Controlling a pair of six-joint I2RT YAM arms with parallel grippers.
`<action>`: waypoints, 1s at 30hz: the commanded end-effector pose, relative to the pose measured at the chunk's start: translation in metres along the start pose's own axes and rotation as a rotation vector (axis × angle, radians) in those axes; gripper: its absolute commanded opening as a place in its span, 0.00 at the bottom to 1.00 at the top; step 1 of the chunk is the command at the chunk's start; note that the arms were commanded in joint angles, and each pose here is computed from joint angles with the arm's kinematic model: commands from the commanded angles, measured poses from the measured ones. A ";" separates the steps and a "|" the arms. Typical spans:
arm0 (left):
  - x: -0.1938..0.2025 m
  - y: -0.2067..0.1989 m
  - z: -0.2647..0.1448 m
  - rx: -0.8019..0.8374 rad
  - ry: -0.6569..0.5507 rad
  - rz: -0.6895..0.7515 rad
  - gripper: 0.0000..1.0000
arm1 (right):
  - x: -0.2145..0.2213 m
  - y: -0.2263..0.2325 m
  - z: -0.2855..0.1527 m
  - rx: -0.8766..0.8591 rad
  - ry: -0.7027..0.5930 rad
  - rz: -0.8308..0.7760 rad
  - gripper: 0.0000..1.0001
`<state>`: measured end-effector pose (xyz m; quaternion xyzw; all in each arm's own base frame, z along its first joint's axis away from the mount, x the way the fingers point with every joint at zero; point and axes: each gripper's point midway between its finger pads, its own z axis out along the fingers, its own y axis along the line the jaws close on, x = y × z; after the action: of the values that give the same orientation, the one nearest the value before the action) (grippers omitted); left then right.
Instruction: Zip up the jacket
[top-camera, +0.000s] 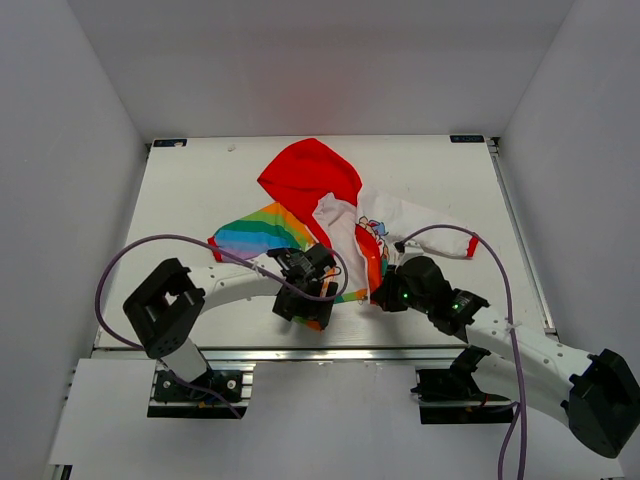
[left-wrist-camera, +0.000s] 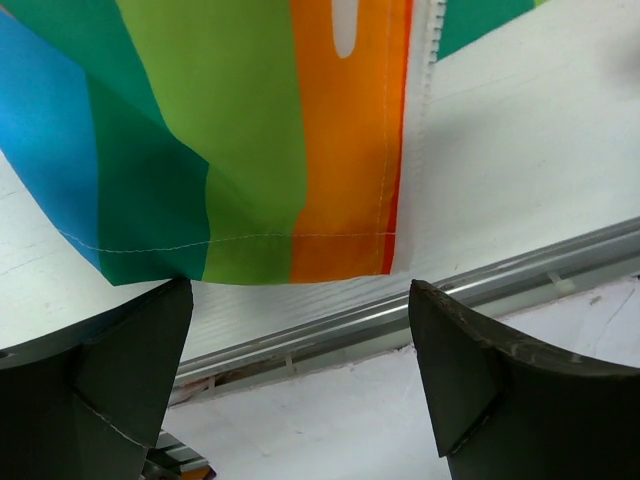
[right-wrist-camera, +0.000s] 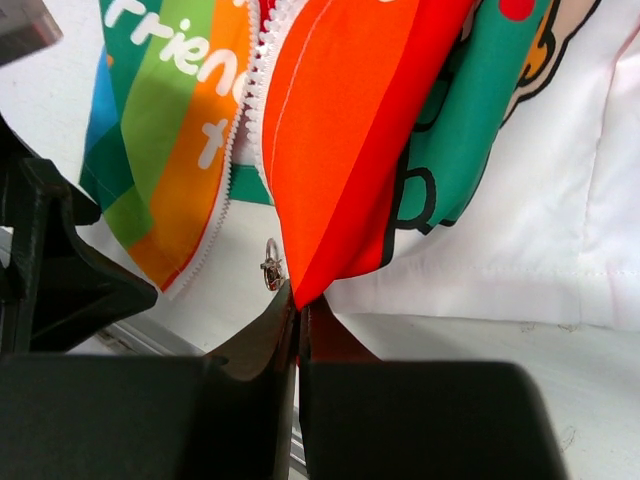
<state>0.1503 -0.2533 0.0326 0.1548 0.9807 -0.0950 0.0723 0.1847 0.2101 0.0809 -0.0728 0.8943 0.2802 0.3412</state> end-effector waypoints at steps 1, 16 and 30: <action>-0.014 -0.006 -0.007 0.002 -0.091 -0.039 0.98 | 0.005 -0.005 0.000 0.013 0.007 0.016 0.00; -0.011 0.003 0.019 -0.160 -0.078 -0.082 0.83 | 0.009 -0.009 -0.002 0.030 0.008 0.042 0.00; -0.001 -0.004 0.040 -0.219 -0.028 -0.019 0.82 | 0.015 -0.019 -0.002 0.072 0.017 0.053 0.00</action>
<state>0.1541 -0.2682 0.0133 0.1279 0.9867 -0.0251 0.0966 0.1771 0.1989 0.0667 -0.0498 0.9074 0.2633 0.3238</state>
